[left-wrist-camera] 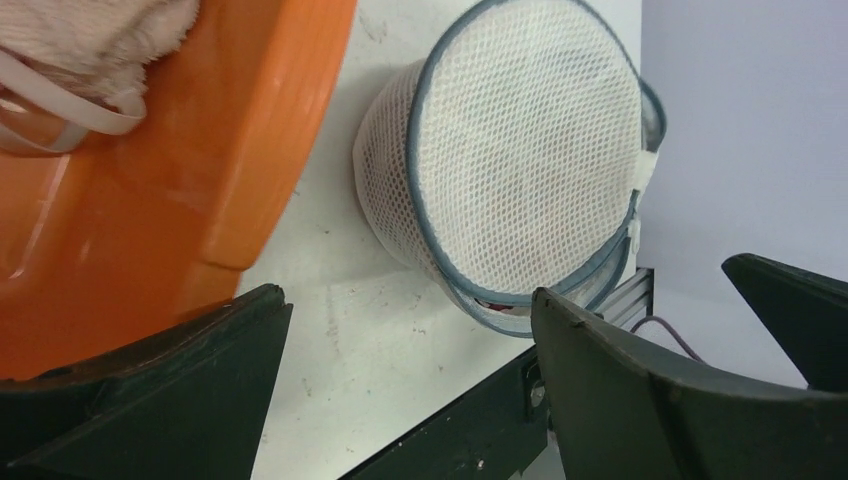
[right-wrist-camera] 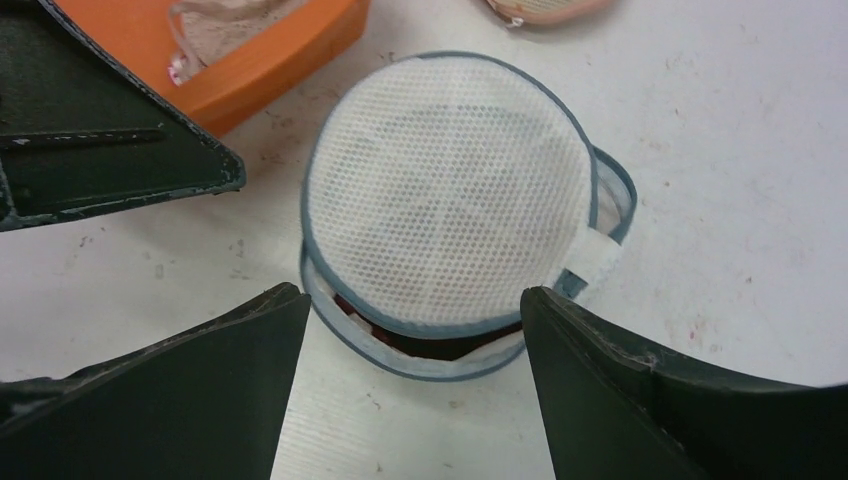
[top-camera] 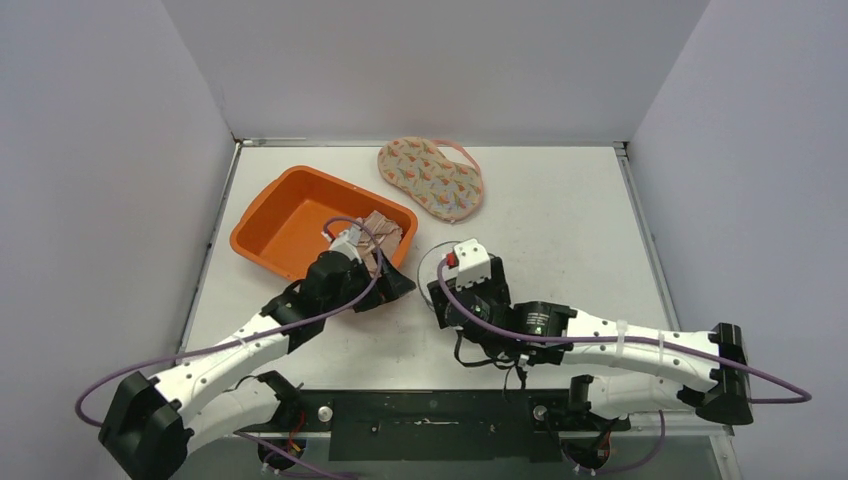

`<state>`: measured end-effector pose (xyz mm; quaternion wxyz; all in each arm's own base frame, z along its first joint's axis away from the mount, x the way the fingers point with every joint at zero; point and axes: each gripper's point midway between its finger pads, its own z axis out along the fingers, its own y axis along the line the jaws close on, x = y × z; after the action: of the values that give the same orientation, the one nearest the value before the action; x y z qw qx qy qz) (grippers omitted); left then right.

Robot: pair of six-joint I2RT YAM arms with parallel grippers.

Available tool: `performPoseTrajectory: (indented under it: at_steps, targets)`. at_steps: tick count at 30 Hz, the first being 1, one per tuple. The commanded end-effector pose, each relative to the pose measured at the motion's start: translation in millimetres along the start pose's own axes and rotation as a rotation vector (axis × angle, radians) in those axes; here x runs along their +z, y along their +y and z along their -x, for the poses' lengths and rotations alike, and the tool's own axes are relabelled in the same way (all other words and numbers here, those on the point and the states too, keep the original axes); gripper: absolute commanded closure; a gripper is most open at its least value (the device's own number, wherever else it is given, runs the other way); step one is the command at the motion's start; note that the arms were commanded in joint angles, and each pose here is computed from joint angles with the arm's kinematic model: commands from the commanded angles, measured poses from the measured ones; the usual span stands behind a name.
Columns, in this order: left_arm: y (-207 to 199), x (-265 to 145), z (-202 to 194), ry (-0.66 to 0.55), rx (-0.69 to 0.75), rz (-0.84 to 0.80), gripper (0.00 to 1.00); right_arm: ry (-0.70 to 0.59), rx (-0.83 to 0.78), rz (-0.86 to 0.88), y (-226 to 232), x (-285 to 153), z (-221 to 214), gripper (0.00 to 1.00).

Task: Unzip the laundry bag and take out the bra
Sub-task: Open the laundry bag at the center of the board.

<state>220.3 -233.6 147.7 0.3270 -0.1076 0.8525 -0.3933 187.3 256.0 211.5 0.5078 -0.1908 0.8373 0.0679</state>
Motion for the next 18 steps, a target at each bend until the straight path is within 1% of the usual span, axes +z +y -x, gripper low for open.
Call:
performPoseTrajectory:
  at_steps: [1,2,5,8,11,15,18]
  targets:
    - [-48.7,13.3,2.9,0.002,0.056,-0.099,0.12,-0.138,0.198,-0.030,-23.3,-11.0,11.7,0.21]
    - [-59.1,17.3,1.8,-0.006,0.075,-0.121,0.13,-0.161,0.235,0.000,-24.9,-15.8,13.2,0.21]
    - [-57.6,33.5,-3.3,0.006,0.083,-0.102,0.17,-0.182,0.287,0.060,-27.4,-22.1,4.5,0.21]
    - [-55.5,46.1,-5.6,0.018,0.081,-0.090,0.25,-0.208,0.328,0.109,-30.6,-30.0,2.8,0.21]
    - [-49.8,55.9,-4.8,0.016,0.080,-0.061,0.33,-0.224,0.354,0.127,-35.9,-35.2,1.0,0.21]
    - [-42.1,63.4,-4.7,0.021,0.076,-0.030,0.34,-0.224,0.368,0.127,-40.3,-38.2,-1.4,0.21]
    - [-43.1,67.2,-1.9,0.011,0.073,-0.037,0.40,-0.231,0.375,0.132,-41.9,-40.2,-0.5,0.21]
